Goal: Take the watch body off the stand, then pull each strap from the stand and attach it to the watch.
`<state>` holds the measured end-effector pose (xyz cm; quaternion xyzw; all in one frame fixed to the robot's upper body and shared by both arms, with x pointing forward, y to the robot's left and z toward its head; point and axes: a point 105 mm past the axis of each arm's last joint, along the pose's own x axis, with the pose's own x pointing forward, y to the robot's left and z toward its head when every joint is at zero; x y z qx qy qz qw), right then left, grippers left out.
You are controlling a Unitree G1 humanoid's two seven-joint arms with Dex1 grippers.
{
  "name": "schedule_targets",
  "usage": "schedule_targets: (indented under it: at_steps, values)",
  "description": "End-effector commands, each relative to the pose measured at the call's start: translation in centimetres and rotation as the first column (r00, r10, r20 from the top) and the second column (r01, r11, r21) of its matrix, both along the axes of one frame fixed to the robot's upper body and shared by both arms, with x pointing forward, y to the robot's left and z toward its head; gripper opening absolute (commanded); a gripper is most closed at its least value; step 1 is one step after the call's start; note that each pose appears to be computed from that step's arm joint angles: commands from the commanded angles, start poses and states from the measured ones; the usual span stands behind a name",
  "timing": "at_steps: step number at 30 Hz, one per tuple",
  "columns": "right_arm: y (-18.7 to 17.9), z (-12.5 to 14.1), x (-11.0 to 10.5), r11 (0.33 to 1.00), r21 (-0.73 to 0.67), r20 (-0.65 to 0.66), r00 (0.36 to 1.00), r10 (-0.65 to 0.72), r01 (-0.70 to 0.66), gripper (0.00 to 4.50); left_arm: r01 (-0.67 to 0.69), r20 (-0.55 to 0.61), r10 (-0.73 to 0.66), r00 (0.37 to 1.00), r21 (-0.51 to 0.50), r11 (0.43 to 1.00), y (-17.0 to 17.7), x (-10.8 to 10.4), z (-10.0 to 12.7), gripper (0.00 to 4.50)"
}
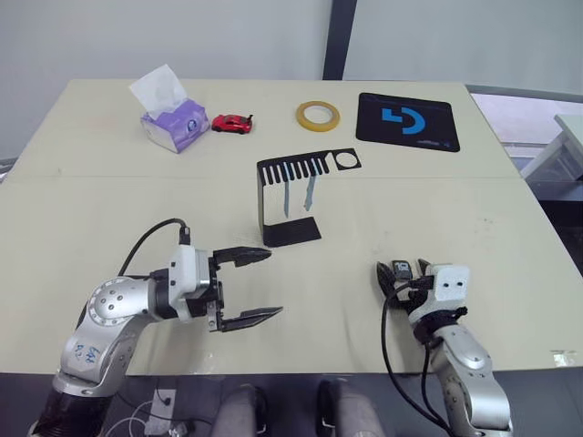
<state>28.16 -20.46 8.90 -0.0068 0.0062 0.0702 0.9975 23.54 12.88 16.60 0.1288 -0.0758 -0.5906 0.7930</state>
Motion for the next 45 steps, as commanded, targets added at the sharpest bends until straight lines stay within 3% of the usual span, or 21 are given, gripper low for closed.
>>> schedule_targets:
  at_steps: [1, 5, 10, 16, 20, 31, 38, 41, 45]
  values:
    - [-0.6, 4.5, -1.2, 0.996, -0.015, 0.133, 0.987, 0.092, -0.091, 4.48, -0.041, 0.041, 0.04, 0.998, 0.018, 0.999, 1.2, -0.7, 0.6, 4.5]
    - [-1.4, 6.1, -3.1, 0.963, -0.134, 0.126, 0.96, 0.249, -0.232, 4.48, -0.159, 0.012, 0.159, 0.987, 0.034, 0.987, 3.8, -0.7, 0.1, 4.5]
    - [-3.1, 6.6, -6.4, 0.851, -0.363, 0.103, 0.892, 0.441, -0.379, 4.48, -0.351, 0.016, 0.35, 0.936, 0.064, 0.934, 8.3, -0.7, -0.6, 4.5]
    - [-9.2, 5.9, -8.1, 0.841, -0.417, 0.013, 0.924, 0.383, -0.343, 4.48, -0.601, 0.007, 0.604, 0.797, 0.105, 0.792, 14.9, -2.0, -2.3, 4.5]
    - [-11.1, 4.5, -8.8, 0.824, -0.443, -0.053, 0.927, 0.37, -0.354, 4.48, -0.687, 0.004, 0.691, 0.723, 0.105, 0.719, 17.4, -2.4, -2.9, 4.5]
    - [-11.1, 4.2, -7.1, 0.83, -0.399, 0.0, 0.905, 0.426, -0.39, 4.48, -0.64, -0.002, 0.64, 0.768, 0.048, 0.767, 13.4, -2.6, -2.7, 4.5]
    - [-11.3, 5.9, -5.1, 0.866, -0.343, 0.082, 0.907, 0.414, -0.364, 4.48, -0.628, -0.017, 0.628, 0.778, -0.05, 0.776, 9.5, -2.0, -1.4, 4.5]
    - [-10.1, 6.4, -4.9, 0.837, -0.348, 0.095, 0.873, 0.479, -0.421, 4.48, -0.626, -0.01, 0.627, 0.779, -0.068, 0.777, 8.2, -1.6, -1.2, 4.5]
    - [-7.0, 7.5, -4.7, 0.8, -0.29, 0.154, 0.799, 0.581, -0.525, 4.48, -0.681, -0.036, 0.684, 0.728, -0.147, 0.717, 6.3, -0.1, -0.2, 4.5]
